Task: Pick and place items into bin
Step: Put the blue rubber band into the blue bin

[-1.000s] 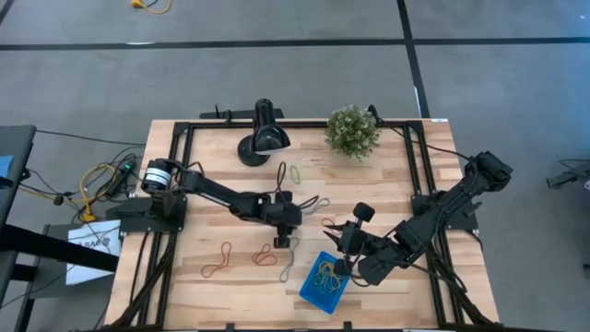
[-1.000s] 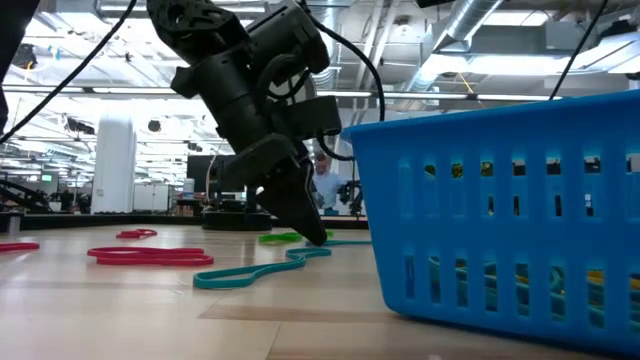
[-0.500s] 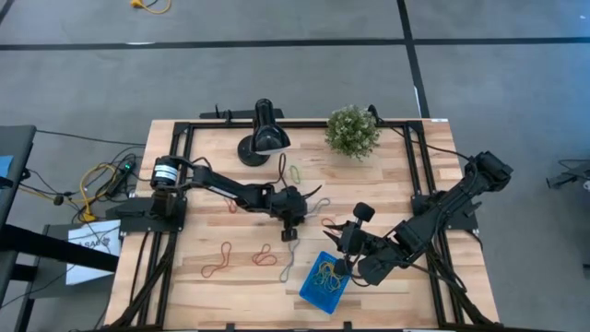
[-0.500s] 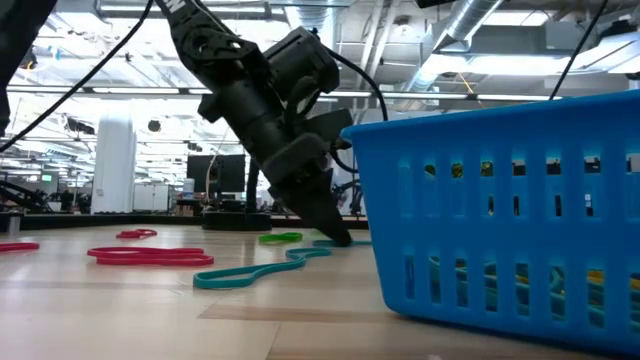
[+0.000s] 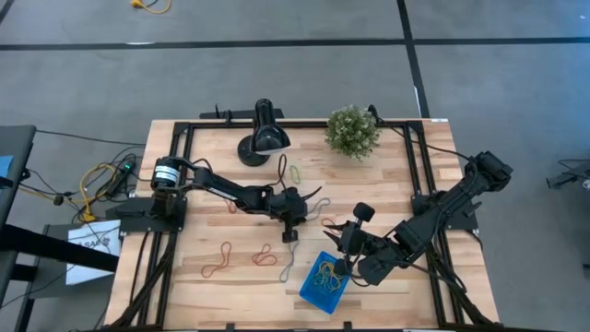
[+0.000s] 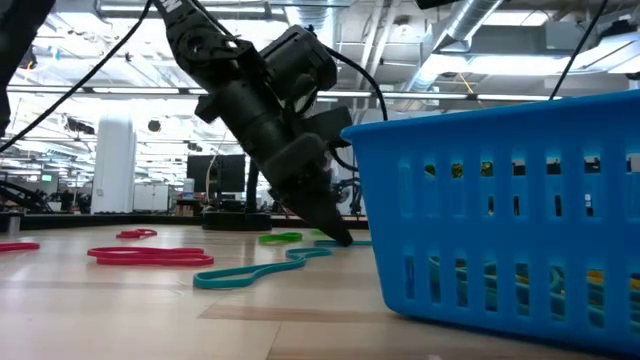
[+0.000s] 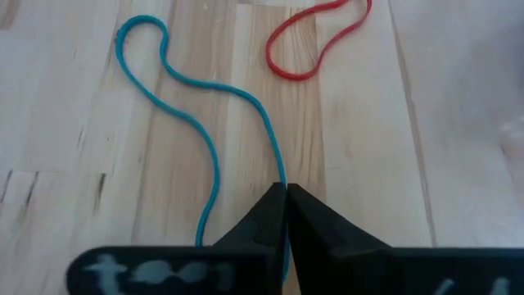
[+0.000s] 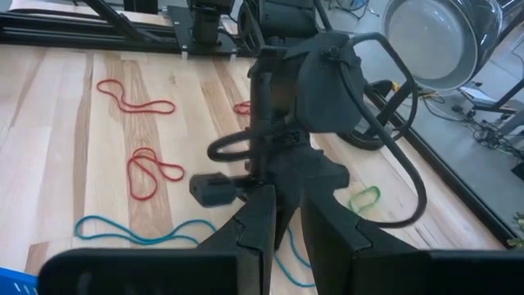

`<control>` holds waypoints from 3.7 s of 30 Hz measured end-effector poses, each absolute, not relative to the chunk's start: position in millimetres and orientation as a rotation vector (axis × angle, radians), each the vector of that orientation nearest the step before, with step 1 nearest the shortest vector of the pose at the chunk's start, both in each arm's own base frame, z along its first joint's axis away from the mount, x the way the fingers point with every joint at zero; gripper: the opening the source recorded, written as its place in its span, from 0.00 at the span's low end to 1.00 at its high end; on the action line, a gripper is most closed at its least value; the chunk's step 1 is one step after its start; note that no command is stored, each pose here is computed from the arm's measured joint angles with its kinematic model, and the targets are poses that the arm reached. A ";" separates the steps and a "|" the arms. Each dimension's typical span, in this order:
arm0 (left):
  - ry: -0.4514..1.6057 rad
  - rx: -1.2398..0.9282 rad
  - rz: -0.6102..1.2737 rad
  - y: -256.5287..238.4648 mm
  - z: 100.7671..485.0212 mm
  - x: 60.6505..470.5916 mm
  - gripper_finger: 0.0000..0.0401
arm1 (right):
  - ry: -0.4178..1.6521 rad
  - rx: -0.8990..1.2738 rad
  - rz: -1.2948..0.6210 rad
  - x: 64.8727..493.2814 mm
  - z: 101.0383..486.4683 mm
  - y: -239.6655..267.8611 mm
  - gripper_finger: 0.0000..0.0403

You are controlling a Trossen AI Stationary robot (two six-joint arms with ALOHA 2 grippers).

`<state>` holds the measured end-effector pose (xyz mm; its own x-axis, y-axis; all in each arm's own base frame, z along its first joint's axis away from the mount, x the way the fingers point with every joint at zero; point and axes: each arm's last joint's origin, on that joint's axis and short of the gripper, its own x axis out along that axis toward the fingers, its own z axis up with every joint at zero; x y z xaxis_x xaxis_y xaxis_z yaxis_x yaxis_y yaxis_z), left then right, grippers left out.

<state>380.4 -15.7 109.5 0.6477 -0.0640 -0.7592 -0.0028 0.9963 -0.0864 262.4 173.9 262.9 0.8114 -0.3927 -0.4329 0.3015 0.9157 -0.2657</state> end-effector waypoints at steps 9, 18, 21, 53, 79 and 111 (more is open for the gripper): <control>0.785 -0.032 -0.102 -16.7 195.4 351.1 0.00 | 0.520 -0.215 -0.374 261.1 261.4 172.8 0.13; 0.521 -0.013 -0.183 -30.2 279.1 314.5 0.00 | 0.521 -0.215 -0.374 261.2 261.4 172.7 0.13; 0.419 -0.012 -0.237 -39.2 294.3 311.0 0.00 | 0.520 -0.215 -0.374 261.2 261.4 172.7 0.13; 0.438 -0.113 -0.467 -132.5 208.7 405.9 0.00 | 0.697 -0.100 -0.567 210.6 241.4 169.0 0.13; 0.679 -0.056 -0.344 -130.5 189.3 393.3 0.07 | 0.679 -0.076 -0.546 210.2 241.8 173.8 0.13; 1.370 0.393 0.248 -89.8 335.9 317.2 0.24 | 0.683 -0.087 -0.543 210.1 241.8 173.6 0.13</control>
<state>317.2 -89.8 335.9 0.1884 0.3954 -0.8990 0.0553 0.9097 0.4117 210.1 173.6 241.8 0.6430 -0.5039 -0.5767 0.4482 0.8582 -0.2501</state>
